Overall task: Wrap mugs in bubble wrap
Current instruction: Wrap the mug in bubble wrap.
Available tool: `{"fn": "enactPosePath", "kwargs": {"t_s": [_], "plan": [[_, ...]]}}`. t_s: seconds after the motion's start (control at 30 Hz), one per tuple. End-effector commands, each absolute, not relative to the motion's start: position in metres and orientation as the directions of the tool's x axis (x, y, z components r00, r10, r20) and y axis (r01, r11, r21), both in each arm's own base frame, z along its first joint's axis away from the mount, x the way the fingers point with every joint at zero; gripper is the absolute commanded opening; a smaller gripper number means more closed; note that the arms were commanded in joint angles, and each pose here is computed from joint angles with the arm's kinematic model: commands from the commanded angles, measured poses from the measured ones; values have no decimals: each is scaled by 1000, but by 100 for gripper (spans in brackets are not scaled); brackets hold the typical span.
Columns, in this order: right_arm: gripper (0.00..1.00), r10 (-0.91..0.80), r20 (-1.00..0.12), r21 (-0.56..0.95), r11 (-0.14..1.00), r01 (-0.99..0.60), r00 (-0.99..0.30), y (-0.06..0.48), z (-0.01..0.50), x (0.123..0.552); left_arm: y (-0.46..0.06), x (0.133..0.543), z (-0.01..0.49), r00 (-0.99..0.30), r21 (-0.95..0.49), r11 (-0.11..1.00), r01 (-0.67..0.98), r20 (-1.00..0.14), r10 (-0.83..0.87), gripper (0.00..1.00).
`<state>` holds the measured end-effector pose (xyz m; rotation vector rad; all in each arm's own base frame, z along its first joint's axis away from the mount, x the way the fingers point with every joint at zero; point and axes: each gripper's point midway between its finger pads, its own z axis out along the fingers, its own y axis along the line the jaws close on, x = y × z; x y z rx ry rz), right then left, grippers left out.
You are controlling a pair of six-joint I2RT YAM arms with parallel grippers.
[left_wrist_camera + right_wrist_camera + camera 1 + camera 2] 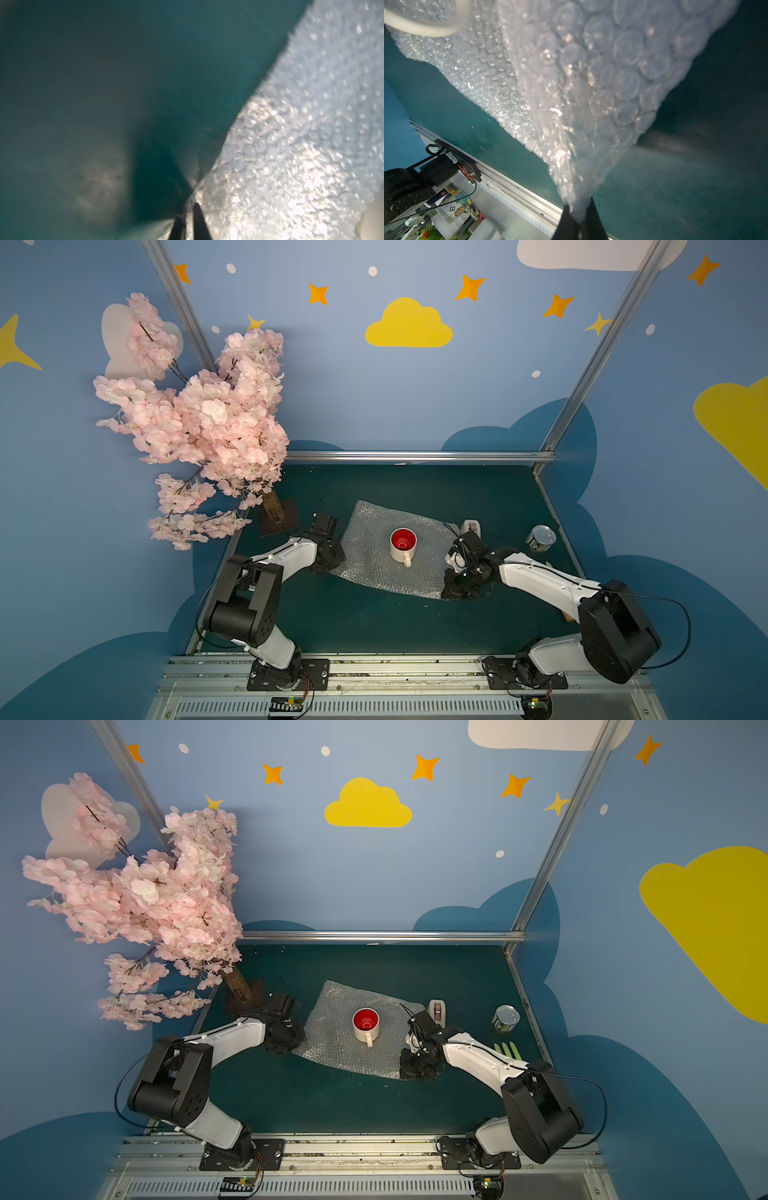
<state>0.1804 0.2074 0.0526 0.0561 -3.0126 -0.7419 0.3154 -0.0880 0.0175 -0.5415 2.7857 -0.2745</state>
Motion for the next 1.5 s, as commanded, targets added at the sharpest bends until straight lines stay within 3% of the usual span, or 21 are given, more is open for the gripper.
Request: {"fn": "enactPosePath", "kwargs": {"t_s": [0.0, 0.4, 0.63, 0.7, 0.77, 0.87, 1.0, 1.23, 1.47], "plan": [[0, -36, 12, 454, 891, -27, -999, 203, 56, 184, -102, 310, 26, -899, -275, 911, -308, -228, -373, 3], [0, -32, -56, 472, 880, -54, -998, 210, 67, 207, -130, 320, 108, -870, -430, 879, -208, -330, -367, 3], [0, -47, -82, 475, 876, -80, -996, 216, 75, 220, -157, 327, 112, -897, -418, 894, -163, -314, -310, 4], [0, -47, -83, 476, 876, -81, -995, 216, 76, 220, -144, 317, 106, -896, -372, 902, -218, -291, -337, 37], [0, -43, -81, 480, 874, -77, -996, 215, 76, 219, -131, 302, 95, -898, -331, 903, -273, -250, -363, 63], [0, -27, -78, 501, 863, -62, -997, 215, 79, 219, -117, 284, 76, -904, -286, 905, -315, -200, -378, 82], [0, -3, -103, 534, 843, -58, -995, 216, 96, 224, -100, 268, 60, -900, -227, 907, -355, -182, -397, 86], [0, 31, -123, 595, 803, -49, -992, 219, 122, 237, -96, 264, 52, -881, -248, 890, -382, -193, -432, 99], [0, 62, -130, 628, 778, -34, -990, 218, 138, 246, -87, 256, 37, -857, -225, 871, -436, -190, -479, 96]]}}
